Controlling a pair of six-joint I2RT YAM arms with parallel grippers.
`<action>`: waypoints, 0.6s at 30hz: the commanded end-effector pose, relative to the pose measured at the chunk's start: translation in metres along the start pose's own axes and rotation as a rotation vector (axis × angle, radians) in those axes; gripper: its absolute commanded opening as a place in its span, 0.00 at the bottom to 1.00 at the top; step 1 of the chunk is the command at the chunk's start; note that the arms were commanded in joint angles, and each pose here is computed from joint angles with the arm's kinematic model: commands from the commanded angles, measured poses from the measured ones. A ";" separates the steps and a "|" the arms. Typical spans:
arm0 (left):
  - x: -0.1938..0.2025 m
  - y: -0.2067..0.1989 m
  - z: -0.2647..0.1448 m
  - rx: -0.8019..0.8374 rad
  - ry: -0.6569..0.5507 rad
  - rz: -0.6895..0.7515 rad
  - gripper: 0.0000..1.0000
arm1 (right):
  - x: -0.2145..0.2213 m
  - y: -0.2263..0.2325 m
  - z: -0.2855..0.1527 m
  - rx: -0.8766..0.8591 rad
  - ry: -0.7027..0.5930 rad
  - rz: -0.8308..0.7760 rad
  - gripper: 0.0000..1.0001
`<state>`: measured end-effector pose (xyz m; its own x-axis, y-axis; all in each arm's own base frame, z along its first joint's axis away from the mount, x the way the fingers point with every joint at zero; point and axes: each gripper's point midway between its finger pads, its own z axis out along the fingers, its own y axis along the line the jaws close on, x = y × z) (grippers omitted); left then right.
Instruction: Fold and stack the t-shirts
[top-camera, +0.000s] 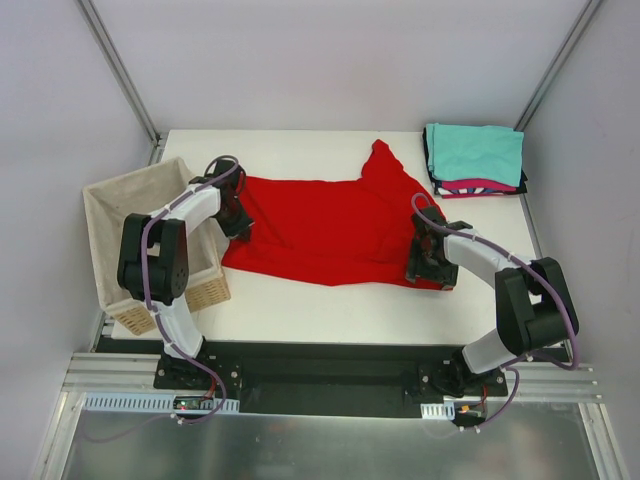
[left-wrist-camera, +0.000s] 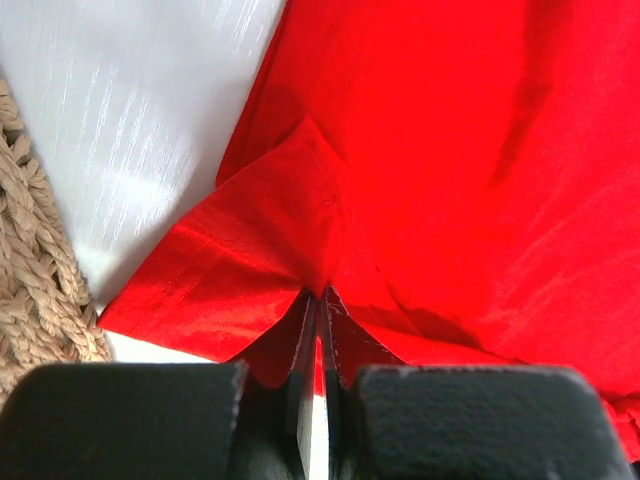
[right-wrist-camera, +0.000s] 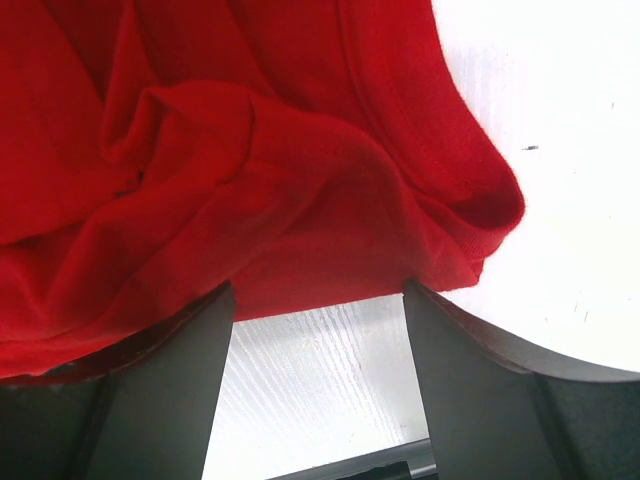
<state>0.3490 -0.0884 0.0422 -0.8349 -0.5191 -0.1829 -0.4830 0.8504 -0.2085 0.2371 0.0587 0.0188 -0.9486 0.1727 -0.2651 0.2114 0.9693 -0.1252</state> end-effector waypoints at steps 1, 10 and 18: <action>-0.005 -0.007 0.000 0.008 -0.004 0.020 0.00 | 0.003 0.002 0.004 0.001 0.005 0.008 0.73; -0.021 -0.015 -0.013 0.026 -0.045 0.022 0.00 | 0.003 0.002 0.005 0.000 0.005 0.004 0.73; -0.037 -0.022 -0.025 0.044 -0.074 0.018 0.00 | 0.003 0.003 0.005 -0.002 0.007 0.004 0.73</action>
<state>0.3693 -0.0903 0.0607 -0.8258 -0.5228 -0.2116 -0.4772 0.8477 -0.2317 0.2374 0.0588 0.0188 -0.9484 0.1725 -0.2661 0.2112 0.9695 -0.1242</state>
